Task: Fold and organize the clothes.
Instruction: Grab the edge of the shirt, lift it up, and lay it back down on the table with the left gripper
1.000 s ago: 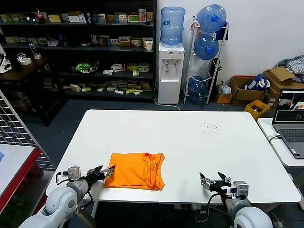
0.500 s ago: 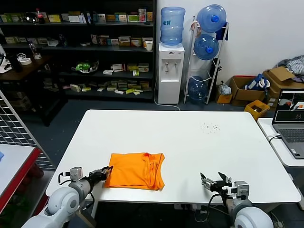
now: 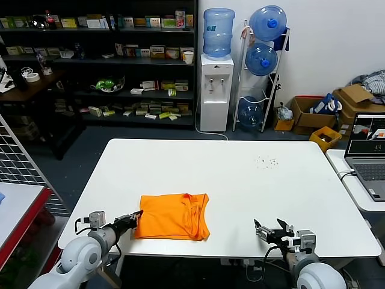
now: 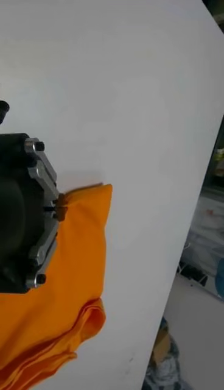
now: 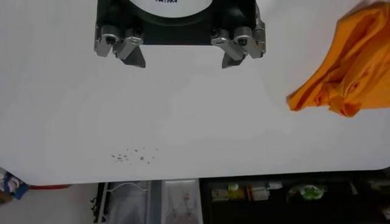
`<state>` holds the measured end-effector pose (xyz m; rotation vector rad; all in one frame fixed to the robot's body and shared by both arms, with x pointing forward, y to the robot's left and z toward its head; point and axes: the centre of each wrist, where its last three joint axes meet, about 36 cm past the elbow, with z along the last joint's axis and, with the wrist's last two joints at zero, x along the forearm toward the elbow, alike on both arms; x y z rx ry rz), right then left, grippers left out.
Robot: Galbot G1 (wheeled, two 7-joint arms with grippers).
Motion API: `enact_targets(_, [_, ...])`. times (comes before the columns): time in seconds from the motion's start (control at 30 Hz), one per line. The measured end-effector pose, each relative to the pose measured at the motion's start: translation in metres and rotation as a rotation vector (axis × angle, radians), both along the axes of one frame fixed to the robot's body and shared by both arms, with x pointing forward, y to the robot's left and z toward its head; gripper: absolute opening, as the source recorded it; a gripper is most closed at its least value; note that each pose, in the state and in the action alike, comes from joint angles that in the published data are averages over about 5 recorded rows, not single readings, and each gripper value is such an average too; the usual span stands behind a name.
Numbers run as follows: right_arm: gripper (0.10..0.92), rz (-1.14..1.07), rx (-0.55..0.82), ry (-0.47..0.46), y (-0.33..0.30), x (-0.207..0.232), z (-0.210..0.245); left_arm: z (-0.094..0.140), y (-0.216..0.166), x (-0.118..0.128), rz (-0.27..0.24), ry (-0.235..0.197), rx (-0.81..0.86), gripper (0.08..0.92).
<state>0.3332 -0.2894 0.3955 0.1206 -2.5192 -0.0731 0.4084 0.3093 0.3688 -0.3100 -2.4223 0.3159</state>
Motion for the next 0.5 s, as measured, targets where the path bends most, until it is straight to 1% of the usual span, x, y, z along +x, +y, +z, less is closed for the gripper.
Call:
enact_targets(0.1, [0.823, 0.000, 0.002, -0.003, 0.001, 0.000, 0.000, 0.009, -0.002, -0.002, -0.005, -0.018, 0.011, 0.095])
enact_targets(0.33, [0.823, 0.008, 0.003, -0.012, 0.002, 0.003, 0.001, 0.037, -0.006, -0.010, -0.024, -0.080, 0.070, 0.095])
enact_targets(0.5, [0.823, 0.014, 0.003, -0.023, 0.002, 0.007, 0.003, 0.053, 0.001, -0.014, -0.026, -0.108, 0.130, 0.095])
